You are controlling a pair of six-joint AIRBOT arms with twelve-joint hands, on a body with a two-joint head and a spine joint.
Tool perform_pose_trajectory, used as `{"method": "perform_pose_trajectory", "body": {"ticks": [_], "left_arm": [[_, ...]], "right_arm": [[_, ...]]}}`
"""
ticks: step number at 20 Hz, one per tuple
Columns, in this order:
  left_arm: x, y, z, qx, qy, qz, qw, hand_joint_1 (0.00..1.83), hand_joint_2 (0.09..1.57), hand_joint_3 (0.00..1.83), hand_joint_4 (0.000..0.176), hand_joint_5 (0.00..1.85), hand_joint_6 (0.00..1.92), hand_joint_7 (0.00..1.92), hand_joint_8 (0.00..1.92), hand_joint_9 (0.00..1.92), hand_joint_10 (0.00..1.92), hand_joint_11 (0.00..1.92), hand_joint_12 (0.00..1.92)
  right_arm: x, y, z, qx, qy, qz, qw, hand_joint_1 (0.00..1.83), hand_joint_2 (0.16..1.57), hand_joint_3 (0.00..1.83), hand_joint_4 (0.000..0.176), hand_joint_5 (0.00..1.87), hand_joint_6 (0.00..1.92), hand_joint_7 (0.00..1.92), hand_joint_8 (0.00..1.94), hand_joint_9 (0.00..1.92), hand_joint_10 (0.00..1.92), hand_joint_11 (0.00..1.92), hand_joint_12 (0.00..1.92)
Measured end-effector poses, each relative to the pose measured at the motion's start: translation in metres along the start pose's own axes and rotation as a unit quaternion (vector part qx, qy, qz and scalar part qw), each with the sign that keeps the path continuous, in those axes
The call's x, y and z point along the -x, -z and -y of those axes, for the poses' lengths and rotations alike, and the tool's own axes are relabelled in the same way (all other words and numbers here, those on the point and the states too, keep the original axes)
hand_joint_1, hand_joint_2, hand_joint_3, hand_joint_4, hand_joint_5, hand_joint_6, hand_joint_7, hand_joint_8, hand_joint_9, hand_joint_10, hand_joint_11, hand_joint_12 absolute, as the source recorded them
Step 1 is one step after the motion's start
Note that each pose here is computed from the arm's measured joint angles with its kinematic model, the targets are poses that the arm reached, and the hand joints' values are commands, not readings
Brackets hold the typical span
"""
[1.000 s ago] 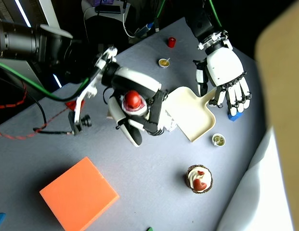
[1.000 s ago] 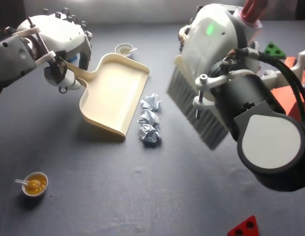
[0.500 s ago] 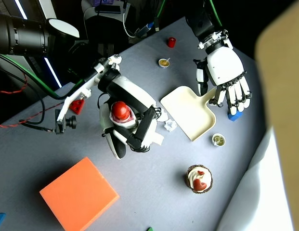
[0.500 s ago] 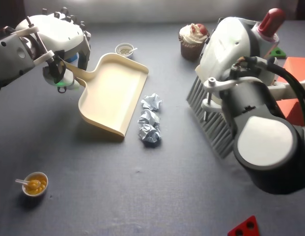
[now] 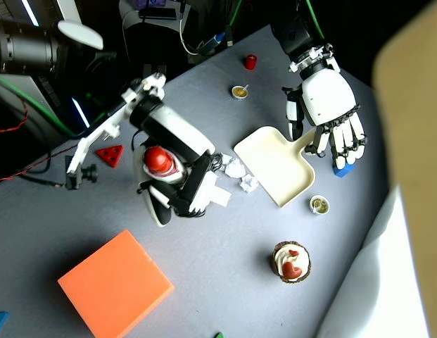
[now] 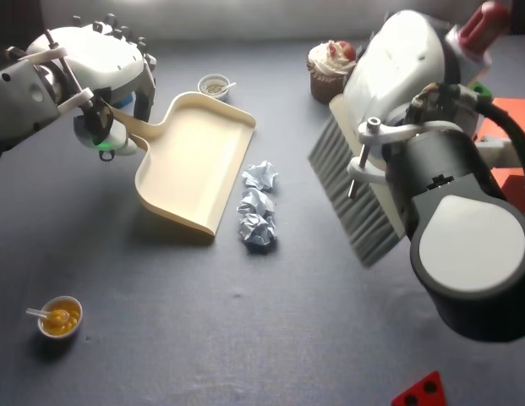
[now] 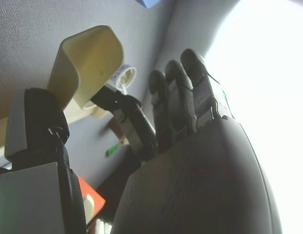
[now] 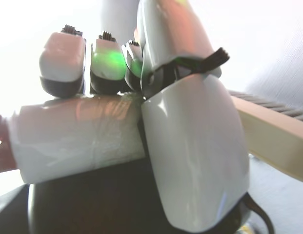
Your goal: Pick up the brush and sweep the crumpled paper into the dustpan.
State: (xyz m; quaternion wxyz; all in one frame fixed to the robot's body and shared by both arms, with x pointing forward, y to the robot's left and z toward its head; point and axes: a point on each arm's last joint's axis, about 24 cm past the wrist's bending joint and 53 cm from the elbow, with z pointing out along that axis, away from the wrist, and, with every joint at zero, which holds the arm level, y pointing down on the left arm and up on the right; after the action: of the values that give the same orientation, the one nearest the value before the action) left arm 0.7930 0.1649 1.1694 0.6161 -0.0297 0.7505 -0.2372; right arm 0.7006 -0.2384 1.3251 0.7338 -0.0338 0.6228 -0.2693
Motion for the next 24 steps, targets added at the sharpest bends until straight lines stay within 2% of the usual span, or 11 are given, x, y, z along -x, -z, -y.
{"method": "perform_pose_trajectory", "body": {"ticks": [2, 4, 5, 8, 10, 12, 13, 17, 20, 23, 24], "left_arm": [[-0.003, 0.001, -0.001, 0.001, 0.001, -0.002, 1.0, 1.1, 1.1, 0.0, 0.0, 1.02, 0.92, 0.3, 0.0, 0.2, 0.0, 0.0, 0.41], [-0.007, 0.002, -0.001, 0.001, 0.003, -0.003, 1.0, 1.11, 1.09, 0.0, 0.0, 1.03, 0.89, 0.29, 0.0, 0.19, 0.0, 0.0, 0.4], [-0.009, 0.002, -0.001, 0.001, 0.003, -0.004, 1.0, 1.11, 1.09, 0.0, 0.0, 1.03, 0.9, 0.29, 0.0, 0.19, 0.0, 0.0, 0.41], [-0.013, 0.003, -0.004, 0.004, 0.01, -0.006, 0.9999, 1.11, 1.1, 0.0, 0.0, 1.03, 0.9, 0.3, 0.0, 0.2, 0.0, 0.0, 0.44], [-0.014, 0.004, -0.002, 0.003, 0.013, -0.006, 0.9999, 1.12, 1.09, 0.0, 0.0, 1.03, 0.89, 0.29, 0.0, 0.2, 0.0, 0.0, 0.42], [-0.017, 0.004, -0.002, 0.003, 0.012, -0.008, 0.9999, 1.12, 1.09, 0.0, 0.0, 1.04, 0.88, 0.32, 0.0, 0.21, 0.0, 0.0, 0.42], [-0.019, 0.005, -0.002, 0.003, 0.013, -0.01, 0.9999, 1.12, 1.1, 0.0, 0.0, 1.02, 0.91, 0.3, 0.0, 0.21, 0.0, 0.0, 0.4], [-0.023, 0.006, -0.003, 0.004, 0.014, -0.014, 0.9998, 1.11, 1.1, 0.0, 0.0, 1.02, 0.91, 0.3, 0.0, 0.22, 0.0, 0.0, 0.46], [-0.023, 0.006, -0.003, 0.004, 0.014, -0.014, 0.9998, 1.12, 1.09, 0.0, 0.0, 1.05, 0.86, 0.34, 0.0, 0.24, 0.0, 0.0, 0.44], [-0.022, 0.006, -0.003, 0.004, 0.014, -0.014, 0.9998, 1.12, 1.09, 0.0, 0.0, 1.03, 0.89, 0.31, 0.0, 0.21, 0.0, 0.0, 0.4], [-0.022, 0.006, -0.003, 0.004, 0.014, -0.014, 0.9998, 1.11, 1.09, 0.0, 0.0, 1.03, 0.9, 0.31, 0.0, 0.21, 0.0, 0.0, 0.42]], "right_arm": [[-0.007, 0.005, -0.007, 0.001, -0.006, -0.006, 1.0, 1.43, 1.14, 0.0, 0.0, 1.13, 1.92, 1.21, 1.94, 1.27, 1.92, 1.31, 1.92], [-0.024, 0.009, -0.017, 0.008, -0.043, -0.04, 0.9982, 1.45, 1.14, 0.0, 0.0, 1.15, 1.92, 1.21, 1.94, 1.27, 1.92, 1.33, 1.92], [-0.024, 0.01, -0.018, 0.009, -0.047, -0.041, 0.998, 1.46, 1.15, 0.0, 0.0, 1.15, 1.92, 1.22, 1.94, 1.28, 1.92, 1.34, 1.92], [-0.006, 0.013, -0.014, -0.004, -0.048, -0.009, 0.9988, 1.45, 1.15, 0.0, 0.0, 1.16, 1.92, 1.22, 1.94, 1.27, 1.92, 1.34, 1.92], [-0.011, 0.014, -0.02, 0.002, -0.032, -0.027, 0.9991, 1.46, 1.14, 0.0, 0.0, 1.16, 1.92, 1.23, 1.94, 1.29, 1.92, 1.36, 1.92], [-0.021, 0.016, -0.032, 0.015, 0.015, -0.054, 0.9983, 1.47, 1.13, 0.0, 0.0, 1.16, 1.92, 1.23, 1.94, 1.3, 1.92, 1.37, 1.92], [-0.02, 0.015, -0.032, 0.016, 0.009, -0.059, 0.9981, 1.46, 1.14, 0.0, 0.0, 1.16, 1.92, 1.23, 1.94, 1.31, 1.92, 1.37, 1.92], [0.001, 0.009, -0.011, -0.028, -0.007, -0.039, 0.9988, 1.46, 1.14, 0.0, 0.0, 1.15, 1.92, 1.23, 1.94, 1.31, 1.92, 1.35, 1.92], [-0.008, 0.012, -0.012, -0.043, -0.008, -0.063, 0.997, 1.44, 1.14, 0.0, 0.0, 1.14, 1.92, 1.22, 1.94, 1.3, 1.92, 1.34, 1.92], [-0.006, 0.011, -0.009, -0.054, -0.005, -0.061, 0.9967, 1.46, 1.14, 0.0, 0.0, 1.15, 1.92, 1.24, 1.94, 1.31, 1.92, 1.36, 1.92], [-0.006, 0.008, -0.012, -0.055, 0.011, -0.062, 0.9965, 1.45, 1.14, 0.0, 0.0, 1.16, 1.92, 1.24, 1.94, 1.31, 1.92, 1.36, 1.92]]}}
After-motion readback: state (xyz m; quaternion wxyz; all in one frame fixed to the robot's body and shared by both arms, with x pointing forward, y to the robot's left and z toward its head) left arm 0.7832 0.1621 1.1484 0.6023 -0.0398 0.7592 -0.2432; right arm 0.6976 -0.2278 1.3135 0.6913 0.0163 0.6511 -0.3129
